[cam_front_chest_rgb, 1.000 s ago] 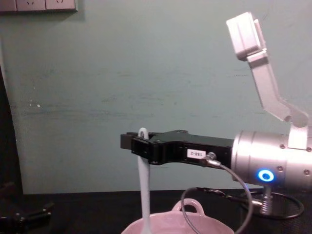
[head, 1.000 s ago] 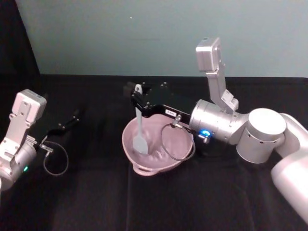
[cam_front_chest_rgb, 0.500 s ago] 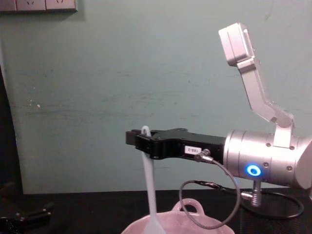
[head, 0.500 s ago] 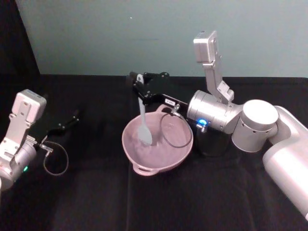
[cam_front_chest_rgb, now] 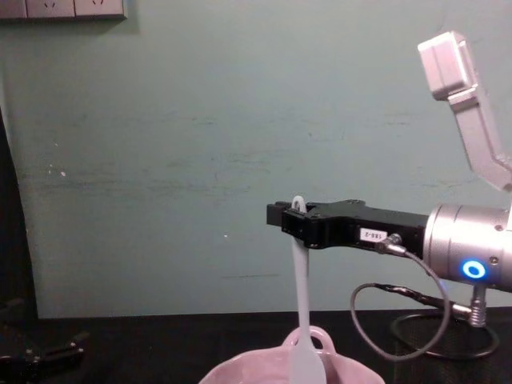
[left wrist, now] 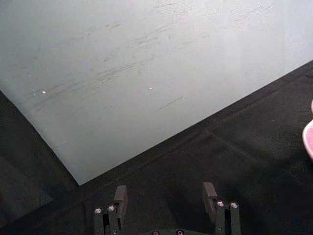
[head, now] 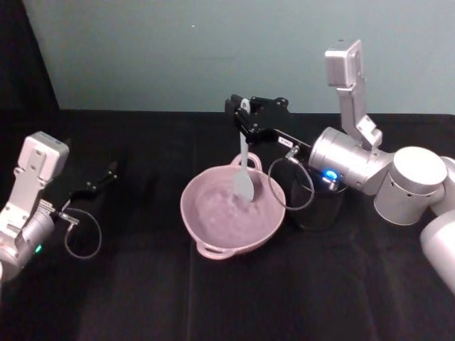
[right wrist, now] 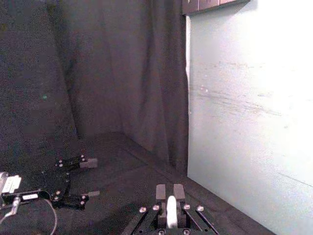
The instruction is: Use the one hand to pick up the spoon and stir the clear water in the bowl.
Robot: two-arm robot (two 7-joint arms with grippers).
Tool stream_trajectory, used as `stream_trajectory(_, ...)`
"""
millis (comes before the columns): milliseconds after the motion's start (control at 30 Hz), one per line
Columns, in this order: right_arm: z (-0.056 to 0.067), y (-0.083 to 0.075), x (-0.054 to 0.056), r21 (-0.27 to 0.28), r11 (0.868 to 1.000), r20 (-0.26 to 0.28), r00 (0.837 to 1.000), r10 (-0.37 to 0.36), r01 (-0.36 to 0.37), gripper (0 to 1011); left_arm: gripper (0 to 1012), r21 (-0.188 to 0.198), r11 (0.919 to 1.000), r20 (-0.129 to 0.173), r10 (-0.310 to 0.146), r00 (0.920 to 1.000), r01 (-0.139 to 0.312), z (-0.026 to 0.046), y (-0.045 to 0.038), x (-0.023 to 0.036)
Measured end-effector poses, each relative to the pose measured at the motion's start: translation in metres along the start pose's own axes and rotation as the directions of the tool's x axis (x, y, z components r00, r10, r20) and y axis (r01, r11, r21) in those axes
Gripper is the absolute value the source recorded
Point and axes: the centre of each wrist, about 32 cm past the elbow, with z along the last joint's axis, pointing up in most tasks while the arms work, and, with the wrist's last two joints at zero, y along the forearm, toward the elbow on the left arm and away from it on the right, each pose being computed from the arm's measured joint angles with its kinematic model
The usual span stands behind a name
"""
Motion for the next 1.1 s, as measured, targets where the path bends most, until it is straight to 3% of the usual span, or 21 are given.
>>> stream_trajectory(367,0.007,-0.01,-0.013,-0.019,1.0,0.026,1.0,0.015,-0.015,108,1011,0.0,1.0,0.0,0.0,1.0,0.0,0.0,0.0,0.0)
stream_trajectory(700,0.005,0.008,-0.041,-0.016,0.993,0.008,0.993,0.119,-0.119,108,1011,0.0,1.0,0.0,0.0,1.0,0.0,0.0,0.0,0.0)
stream_trajectory(900,0.007,0.02,-0.042,-0.011,0.989,0.014,0.989,0.146,-0.145,109,1011,0.0,1.0,0.0,0.0,1.0,0.0,0.0,0.0,0.0)
stream_trajectory(1100,0.006,0.031,-0.034,-0.014,0.989,0.017,0.989,0.147,-0.146,108,1011,0.0,1.0,0.0,0.0,1.0,0.0,0.0,0.0,0.0)
